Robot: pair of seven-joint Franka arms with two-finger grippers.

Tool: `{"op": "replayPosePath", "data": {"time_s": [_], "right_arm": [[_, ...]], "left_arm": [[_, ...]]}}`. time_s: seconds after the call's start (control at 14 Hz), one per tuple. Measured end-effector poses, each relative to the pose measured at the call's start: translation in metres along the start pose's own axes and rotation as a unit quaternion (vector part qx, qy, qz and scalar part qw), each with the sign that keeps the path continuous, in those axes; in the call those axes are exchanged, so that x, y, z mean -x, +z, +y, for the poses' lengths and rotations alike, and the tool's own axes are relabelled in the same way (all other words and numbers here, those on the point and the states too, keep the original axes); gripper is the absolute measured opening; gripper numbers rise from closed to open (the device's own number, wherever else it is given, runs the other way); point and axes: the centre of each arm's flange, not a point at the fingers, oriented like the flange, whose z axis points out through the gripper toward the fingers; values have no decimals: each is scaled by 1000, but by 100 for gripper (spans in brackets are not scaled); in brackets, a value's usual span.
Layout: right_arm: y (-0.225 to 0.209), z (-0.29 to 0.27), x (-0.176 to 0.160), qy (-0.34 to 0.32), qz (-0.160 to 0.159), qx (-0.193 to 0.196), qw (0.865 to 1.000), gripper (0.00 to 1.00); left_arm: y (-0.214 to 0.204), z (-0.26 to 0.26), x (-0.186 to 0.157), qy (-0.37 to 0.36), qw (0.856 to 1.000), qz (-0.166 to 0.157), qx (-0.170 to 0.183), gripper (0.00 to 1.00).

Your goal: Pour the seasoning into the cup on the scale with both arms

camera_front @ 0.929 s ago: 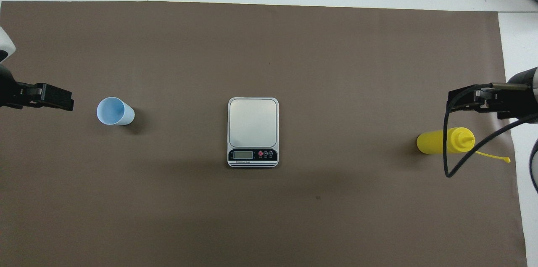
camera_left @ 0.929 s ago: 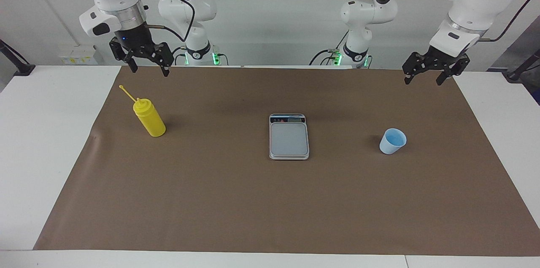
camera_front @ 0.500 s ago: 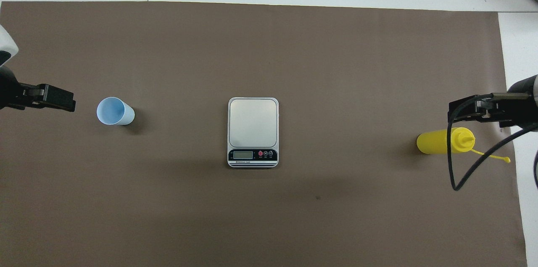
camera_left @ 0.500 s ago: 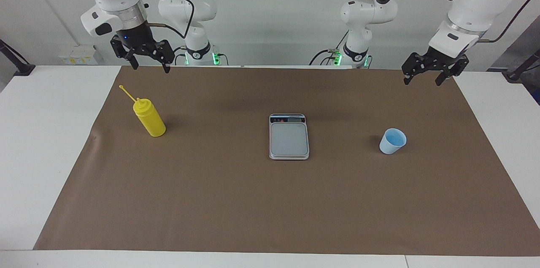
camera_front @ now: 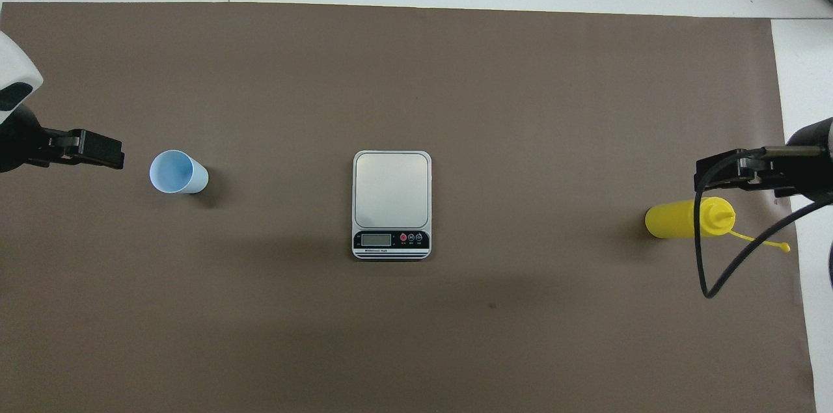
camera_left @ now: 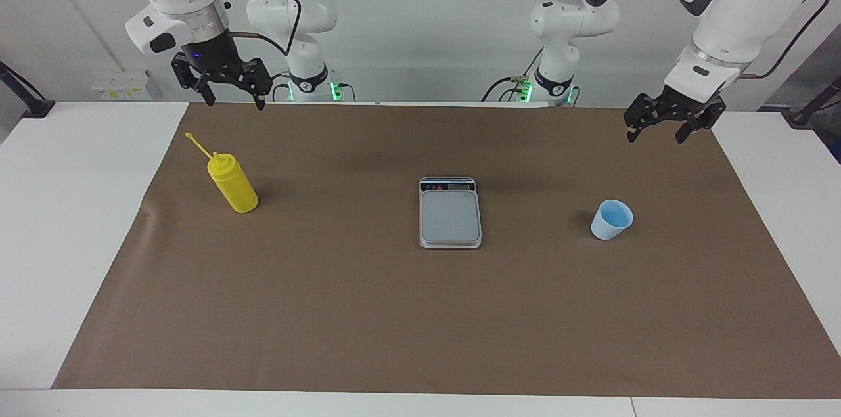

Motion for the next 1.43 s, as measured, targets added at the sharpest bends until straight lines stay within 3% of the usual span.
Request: {"op": "replayPosePath", "data": {"time_s": [0.43, 0.71, 1.29, 1.43], "right_arm": [[0, 0, 0, 0, 0, 0, 1000, 100], [0, 0, 0, 0, -1, 0, 1000, 100], [2, 0, 1, 0, -5, 0, 1000, 100], [4, 0, 1, 0, -6, 0, 1000, 100]], "left_arm": [[116, -48, -29, -42, 999, 19, 5, 100], [183, -46, -35, -66, 998, 19, 11, 100], [248, -39, -28, -84, 996, 6, 16, 100], [255, -39, -25, -85, 996, 3, 16, 78]]}}
